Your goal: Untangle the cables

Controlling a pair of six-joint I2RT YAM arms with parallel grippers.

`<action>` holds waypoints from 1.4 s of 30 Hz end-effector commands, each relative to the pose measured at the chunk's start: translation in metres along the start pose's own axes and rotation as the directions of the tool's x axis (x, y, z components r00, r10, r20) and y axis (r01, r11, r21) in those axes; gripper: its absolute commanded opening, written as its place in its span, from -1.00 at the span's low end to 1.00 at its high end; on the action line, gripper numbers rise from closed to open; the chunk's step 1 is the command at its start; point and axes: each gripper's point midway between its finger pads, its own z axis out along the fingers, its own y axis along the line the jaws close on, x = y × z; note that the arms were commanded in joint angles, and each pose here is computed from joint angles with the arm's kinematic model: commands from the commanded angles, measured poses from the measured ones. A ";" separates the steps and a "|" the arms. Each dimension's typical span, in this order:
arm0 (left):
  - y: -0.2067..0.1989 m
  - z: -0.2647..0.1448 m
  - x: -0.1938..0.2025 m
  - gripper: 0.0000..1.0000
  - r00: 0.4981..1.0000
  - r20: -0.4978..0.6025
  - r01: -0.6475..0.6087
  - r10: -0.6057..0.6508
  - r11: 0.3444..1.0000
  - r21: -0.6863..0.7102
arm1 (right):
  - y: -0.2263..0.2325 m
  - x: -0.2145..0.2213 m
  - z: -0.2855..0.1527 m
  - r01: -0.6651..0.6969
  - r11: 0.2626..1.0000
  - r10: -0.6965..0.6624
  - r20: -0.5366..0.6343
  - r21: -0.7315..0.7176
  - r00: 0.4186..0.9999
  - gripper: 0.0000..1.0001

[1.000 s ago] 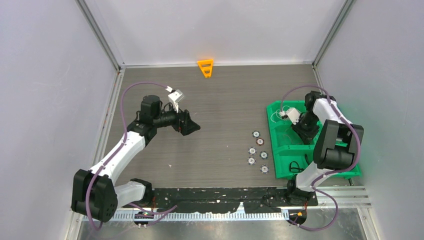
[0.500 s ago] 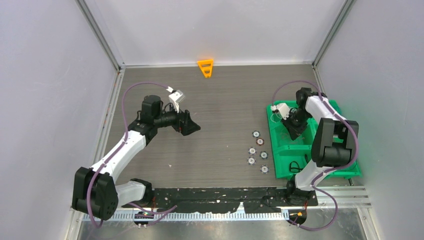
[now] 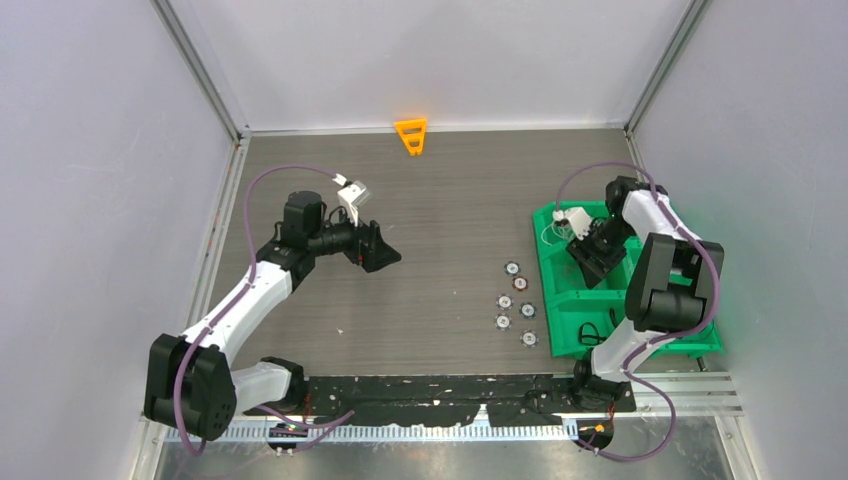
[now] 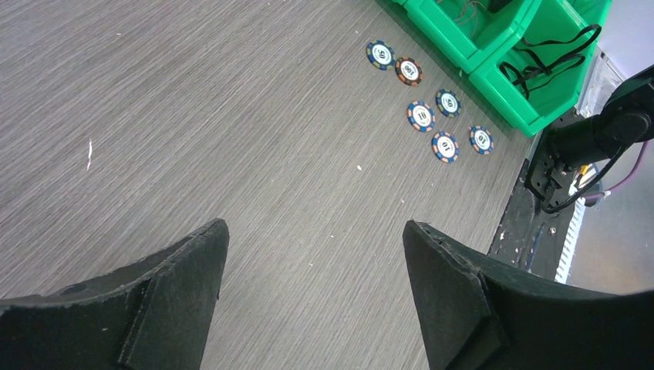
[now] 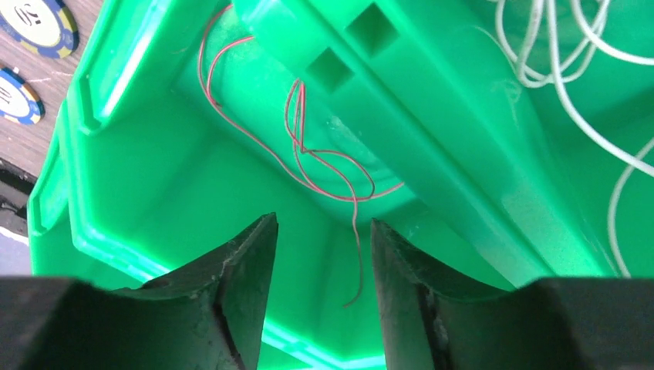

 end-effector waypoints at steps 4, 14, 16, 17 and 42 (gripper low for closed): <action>-0.004 -0.004 -0.010 0.89 0.999 0.013 -0.031 0.031 1.000 -0.005 | 0.008 -0.020 -0.058 0.060 0.998 -0.063 0.092 0.036 0.994 0.34; 0.016 -0.037 -0.011 0.99 0.990 -0.135 -0.070 0.044 0.980 -0.188 | 0.023 -0.078 -0.168 0.028 0.994 -0.065 0.376 0.103 0.924 0.79; 0.019 -0.049 -0.020 0.99 0.986 -0.156 -0.087 0.052 0.971 -0.222 | 0.024 -0.098 -0.186 0.000 0.995 -0.047 0.459 0.102 0.887 0.93; 0.021 -0.055 -0.025 0.99 0.985 -0.168 -0.089 0.048 0.966 -0.244 | 0.026 -0.107 -0.190 -0.028 0.996 -0.017 0.488 0.085 0.873 0.98; 0.088 -0.145 0.026 0.99 0.912 -0.167 0.169 -0.375 0.715 -0.678 | 0.113 -0.218 -0.086 -0.149 0.984 0.028 0.750 0.094 0.660 0.90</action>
